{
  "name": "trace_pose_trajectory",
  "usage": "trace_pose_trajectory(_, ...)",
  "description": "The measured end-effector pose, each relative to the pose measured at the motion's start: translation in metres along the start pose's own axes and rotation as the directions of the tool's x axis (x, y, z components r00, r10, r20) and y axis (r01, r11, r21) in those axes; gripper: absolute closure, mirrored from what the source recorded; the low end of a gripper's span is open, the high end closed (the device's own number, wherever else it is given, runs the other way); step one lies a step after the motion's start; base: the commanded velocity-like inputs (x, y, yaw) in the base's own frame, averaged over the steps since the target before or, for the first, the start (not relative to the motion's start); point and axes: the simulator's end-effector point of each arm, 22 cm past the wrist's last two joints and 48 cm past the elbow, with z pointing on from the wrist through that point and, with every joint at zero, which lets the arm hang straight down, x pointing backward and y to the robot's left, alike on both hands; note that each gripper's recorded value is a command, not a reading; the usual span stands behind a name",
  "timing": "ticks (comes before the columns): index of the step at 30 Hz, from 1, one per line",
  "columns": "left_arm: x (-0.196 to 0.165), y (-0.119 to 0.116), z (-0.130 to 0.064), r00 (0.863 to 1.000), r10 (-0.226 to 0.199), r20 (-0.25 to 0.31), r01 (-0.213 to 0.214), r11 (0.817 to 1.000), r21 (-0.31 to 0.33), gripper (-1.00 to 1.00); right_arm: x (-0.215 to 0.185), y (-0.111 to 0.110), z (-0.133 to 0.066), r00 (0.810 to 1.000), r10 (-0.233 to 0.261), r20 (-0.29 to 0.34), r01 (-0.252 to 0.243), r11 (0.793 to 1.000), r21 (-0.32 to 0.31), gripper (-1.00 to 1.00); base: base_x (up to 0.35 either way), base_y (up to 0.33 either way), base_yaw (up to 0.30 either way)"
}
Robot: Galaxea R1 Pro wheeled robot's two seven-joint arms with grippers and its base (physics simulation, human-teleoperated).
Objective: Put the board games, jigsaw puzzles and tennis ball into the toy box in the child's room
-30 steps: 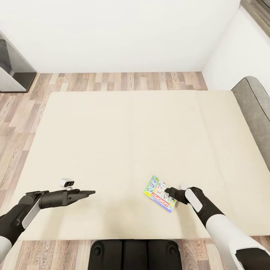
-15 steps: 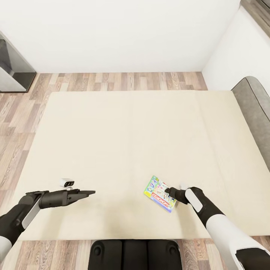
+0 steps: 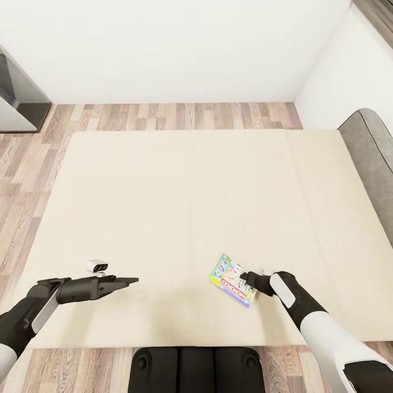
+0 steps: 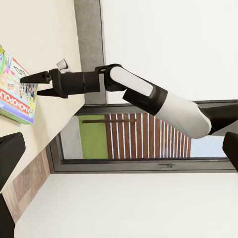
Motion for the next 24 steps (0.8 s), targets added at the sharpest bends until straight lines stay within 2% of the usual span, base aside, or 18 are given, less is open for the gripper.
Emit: trace_pose_trajectory(24,0.0003,0.0003,0.0000,1.000,-0.001,0.000,0.001,1.000,0.000,-1.00,-0.0001,0.0004,0.0001,1.000,0.002,0.001,-0.002,1.000,-0.001,-1.00,0.000,0.000,0.000)
